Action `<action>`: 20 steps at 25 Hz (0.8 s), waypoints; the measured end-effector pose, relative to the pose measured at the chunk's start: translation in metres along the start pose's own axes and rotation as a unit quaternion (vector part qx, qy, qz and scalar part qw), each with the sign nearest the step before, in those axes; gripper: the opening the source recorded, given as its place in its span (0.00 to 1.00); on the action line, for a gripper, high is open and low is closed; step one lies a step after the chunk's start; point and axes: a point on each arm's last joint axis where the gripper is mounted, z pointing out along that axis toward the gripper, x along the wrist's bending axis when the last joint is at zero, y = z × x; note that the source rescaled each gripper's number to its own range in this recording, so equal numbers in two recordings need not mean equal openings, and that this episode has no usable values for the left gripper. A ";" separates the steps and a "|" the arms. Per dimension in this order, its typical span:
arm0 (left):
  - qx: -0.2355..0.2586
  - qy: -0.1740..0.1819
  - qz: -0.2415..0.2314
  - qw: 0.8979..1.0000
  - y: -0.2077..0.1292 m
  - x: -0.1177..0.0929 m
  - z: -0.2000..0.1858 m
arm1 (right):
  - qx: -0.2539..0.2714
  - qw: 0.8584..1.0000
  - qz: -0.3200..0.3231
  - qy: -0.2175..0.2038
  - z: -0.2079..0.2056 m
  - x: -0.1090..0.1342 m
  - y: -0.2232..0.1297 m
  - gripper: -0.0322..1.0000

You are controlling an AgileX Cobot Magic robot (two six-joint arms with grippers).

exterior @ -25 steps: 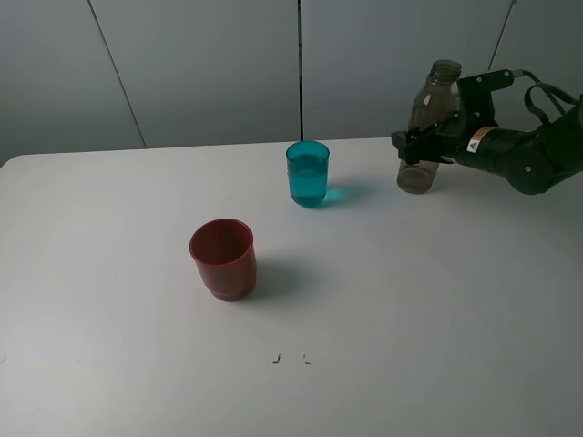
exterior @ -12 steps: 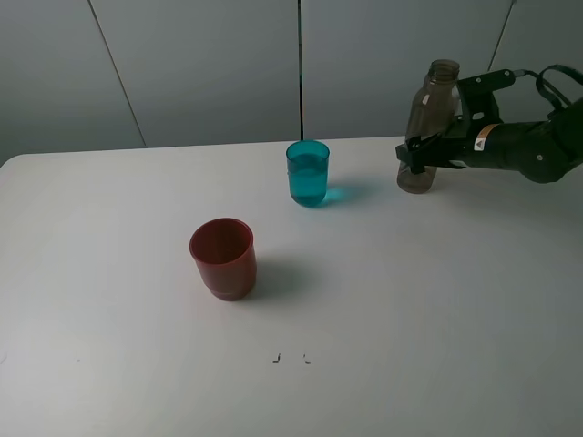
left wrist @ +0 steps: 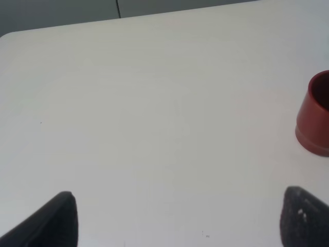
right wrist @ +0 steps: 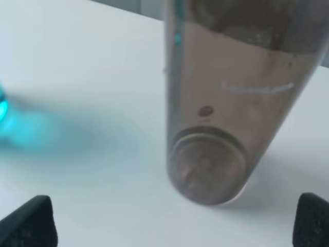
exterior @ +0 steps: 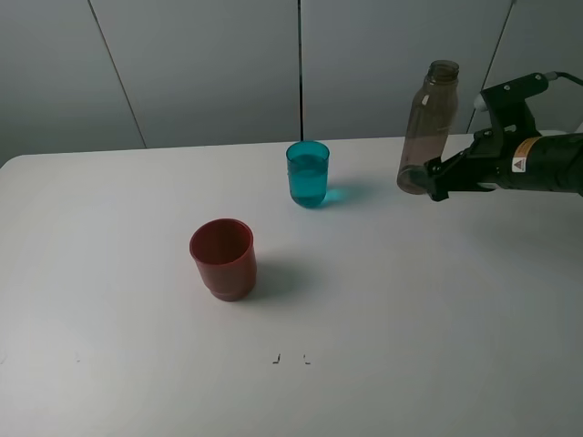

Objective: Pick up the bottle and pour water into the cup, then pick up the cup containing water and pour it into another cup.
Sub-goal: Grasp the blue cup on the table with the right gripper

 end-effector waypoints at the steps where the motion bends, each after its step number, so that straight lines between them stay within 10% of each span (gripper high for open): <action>1: 0.000 0.000 0.000 1.000 0.000 0.000 0.000 | 0.005 1.000 0.004 0.006 -0.005 0.003 -0.004 1.00; 11: 0.000 0.000 0.000 1.000 0.000 0.000 0.000 | -0.016 0.992 -0.013 0.121 -0.028 0.051 -0.027 1.00; 20: 0.000 0.000 -0.003 1.000 0.000 0.000 0.000 | -0.068 0.994 -0.049 0.076 -0.023 0.075 -0.012 1.00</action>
